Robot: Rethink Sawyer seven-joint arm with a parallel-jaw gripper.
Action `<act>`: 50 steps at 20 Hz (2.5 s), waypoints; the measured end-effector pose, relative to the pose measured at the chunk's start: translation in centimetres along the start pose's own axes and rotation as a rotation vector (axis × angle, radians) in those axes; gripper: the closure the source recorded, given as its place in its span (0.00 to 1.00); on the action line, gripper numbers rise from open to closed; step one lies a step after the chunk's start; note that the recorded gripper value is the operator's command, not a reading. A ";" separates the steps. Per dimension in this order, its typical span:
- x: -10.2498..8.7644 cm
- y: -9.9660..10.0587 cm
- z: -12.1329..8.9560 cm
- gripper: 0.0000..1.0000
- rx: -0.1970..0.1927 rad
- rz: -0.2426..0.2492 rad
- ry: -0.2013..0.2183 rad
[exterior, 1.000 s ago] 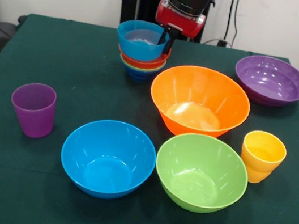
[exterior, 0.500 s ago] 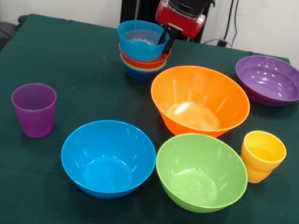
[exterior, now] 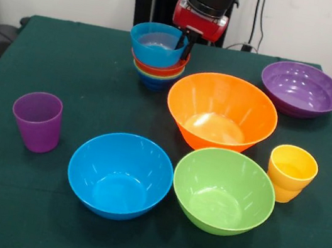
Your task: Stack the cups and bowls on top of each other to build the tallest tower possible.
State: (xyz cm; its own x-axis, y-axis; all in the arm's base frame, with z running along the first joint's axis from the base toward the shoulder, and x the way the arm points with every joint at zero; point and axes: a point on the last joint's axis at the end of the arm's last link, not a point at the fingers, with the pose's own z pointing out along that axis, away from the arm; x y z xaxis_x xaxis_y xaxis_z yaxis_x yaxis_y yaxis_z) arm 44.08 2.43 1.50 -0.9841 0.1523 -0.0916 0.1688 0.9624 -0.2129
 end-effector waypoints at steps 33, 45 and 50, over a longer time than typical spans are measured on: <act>-0.1 -0.4 -0.1 0.00 0.007 0.011 -0.001; -1.1 -0.3 -0.8 0.00 -0.005 0.026 -0.023; -2.2 0.5 -1.8 0.00 -0.027 0.040 -0.050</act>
State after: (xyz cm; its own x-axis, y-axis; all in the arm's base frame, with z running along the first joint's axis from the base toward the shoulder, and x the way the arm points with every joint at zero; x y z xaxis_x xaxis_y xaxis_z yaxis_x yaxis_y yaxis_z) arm 46.24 2.95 3.40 -0.9724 0.1801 -0.1485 0.2058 0.9616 -0.1814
